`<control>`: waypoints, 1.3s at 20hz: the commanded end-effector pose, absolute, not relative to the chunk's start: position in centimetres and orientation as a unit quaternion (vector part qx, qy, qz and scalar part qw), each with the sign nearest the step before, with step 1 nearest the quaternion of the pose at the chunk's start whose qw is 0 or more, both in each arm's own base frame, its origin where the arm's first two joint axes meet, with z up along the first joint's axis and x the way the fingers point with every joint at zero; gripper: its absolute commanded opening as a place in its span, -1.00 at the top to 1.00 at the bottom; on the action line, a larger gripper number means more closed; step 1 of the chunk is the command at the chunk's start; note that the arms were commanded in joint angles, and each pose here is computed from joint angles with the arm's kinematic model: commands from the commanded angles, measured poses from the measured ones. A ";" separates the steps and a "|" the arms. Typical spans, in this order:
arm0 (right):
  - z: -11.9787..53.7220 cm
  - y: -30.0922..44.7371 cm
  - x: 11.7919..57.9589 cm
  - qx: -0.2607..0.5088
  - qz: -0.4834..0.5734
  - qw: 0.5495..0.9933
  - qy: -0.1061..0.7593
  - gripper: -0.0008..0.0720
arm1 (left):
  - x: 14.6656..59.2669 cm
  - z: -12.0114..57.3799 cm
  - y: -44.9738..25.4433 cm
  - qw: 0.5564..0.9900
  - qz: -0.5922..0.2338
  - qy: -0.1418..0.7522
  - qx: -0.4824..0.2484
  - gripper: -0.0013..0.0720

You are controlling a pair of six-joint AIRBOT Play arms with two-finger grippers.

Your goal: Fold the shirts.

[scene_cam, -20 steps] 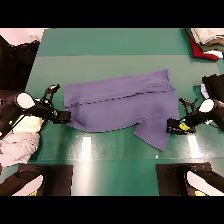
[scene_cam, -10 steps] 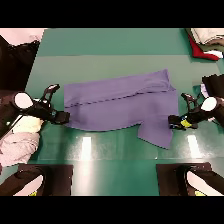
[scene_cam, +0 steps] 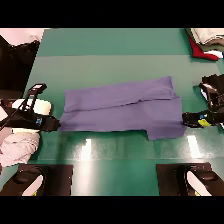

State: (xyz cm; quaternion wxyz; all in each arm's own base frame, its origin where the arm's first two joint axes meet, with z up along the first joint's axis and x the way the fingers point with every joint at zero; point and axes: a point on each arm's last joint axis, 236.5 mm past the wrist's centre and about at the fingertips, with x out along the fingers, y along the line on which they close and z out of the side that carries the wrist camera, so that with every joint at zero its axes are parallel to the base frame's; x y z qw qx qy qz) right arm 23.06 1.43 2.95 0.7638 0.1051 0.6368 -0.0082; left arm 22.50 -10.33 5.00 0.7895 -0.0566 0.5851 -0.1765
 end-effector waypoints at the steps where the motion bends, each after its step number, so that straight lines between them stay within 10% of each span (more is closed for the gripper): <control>1: 4.1 1.2 26.1 0.110 -0.012 0.797 0.594 0.94 | 24.5 6.4 -10.2 0.825 -0.168 0.536 -0.063 0.90; 14: 5.0 3.3 46.1 0.081 0.024 0.837 0.541 0.94 | 35.2 5.8 -6.7 0.902 -0.069 0.423 -0.055 0.90; 26: 1.6 3.4 53.0 0.081 0.024 0.841 0.534 0.93 | 39.7 2.5 -6.6 0.909 -0.047 0.407 -0.073 0.90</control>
